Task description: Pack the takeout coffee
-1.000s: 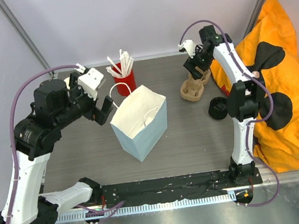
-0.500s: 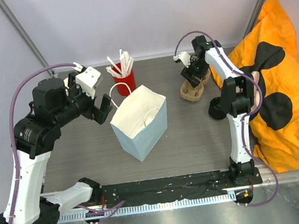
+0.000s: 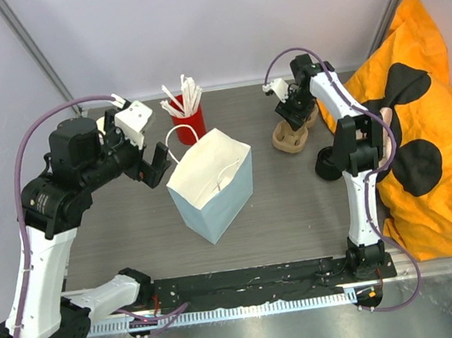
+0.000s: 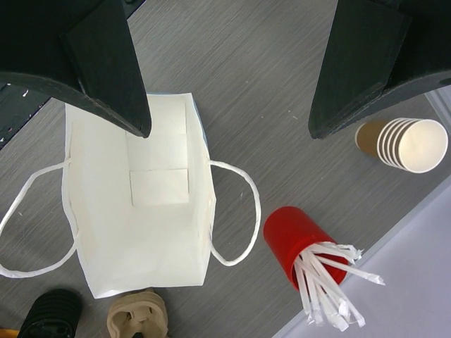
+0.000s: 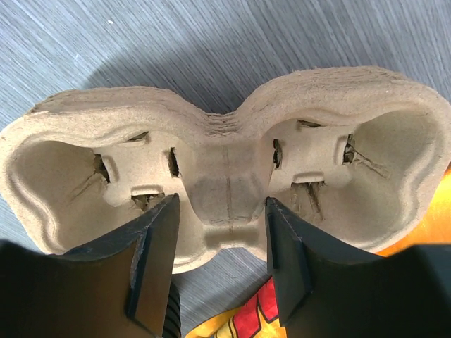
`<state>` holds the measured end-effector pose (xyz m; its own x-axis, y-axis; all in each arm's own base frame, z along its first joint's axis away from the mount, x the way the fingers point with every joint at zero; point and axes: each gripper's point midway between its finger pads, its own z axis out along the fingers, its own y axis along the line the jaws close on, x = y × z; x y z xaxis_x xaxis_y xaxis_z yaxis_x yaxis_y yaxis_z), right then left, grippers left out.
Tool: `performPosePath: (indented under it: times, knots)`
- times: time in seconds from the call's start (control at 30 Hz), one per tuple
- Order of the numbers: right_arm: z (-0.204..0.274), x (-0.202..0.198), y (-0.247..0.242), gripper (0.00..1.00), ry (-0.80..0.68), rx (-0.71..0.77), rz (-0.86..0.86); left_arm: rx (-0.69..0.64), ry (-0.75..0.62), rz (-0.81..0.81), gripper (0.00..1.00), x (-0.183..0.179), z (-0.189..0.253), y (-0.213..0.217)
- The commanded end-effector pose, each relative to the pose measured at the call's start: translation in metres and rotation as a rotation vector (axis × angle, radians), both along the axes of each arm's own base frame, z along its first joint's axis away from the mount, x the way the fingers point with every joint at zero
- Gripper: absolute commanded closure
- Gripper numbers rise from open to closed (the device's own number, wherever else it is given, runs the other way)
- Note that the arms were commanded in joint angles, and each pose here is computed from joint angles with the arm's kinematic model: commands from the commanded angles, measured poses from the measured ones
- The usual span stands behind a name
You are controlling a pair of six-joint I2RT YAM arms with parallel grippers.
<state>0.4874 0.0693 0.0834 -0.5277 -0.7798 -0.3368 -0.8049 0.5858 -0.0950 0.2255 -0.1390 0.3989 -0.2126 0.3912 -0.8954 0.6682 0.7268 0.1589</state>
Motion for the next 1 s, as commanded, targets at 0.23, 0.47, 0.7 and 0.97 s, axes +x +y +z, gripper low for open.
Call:
performPosePath:
  times: [0.23,0.47,0.7,0.97]
  knots:
    - [0.011,0.014,0.004,0.53,-0.051,0.006,0.011,-0.031,-0.002,-0.012,0.0,0.001,0.005,-0.005]
    - [0.017,0.017,0.004,0.64,-0.068,0.008,0.001,-0.033,0.014,-0.023,0.0,0.002,0.001,-0.008]
    - [0.035,0.016,0.005,0.65,-0.102,0.019,0.002,-0.037,0.019,-0.029,0.0,0.002,0.001,-0.01]
    - [0.051,0.016,0.005,0.65,-0.129,0.021,0.002,-0.044,0.02,-0.034,0.0,0.0,0.002,-0.011]
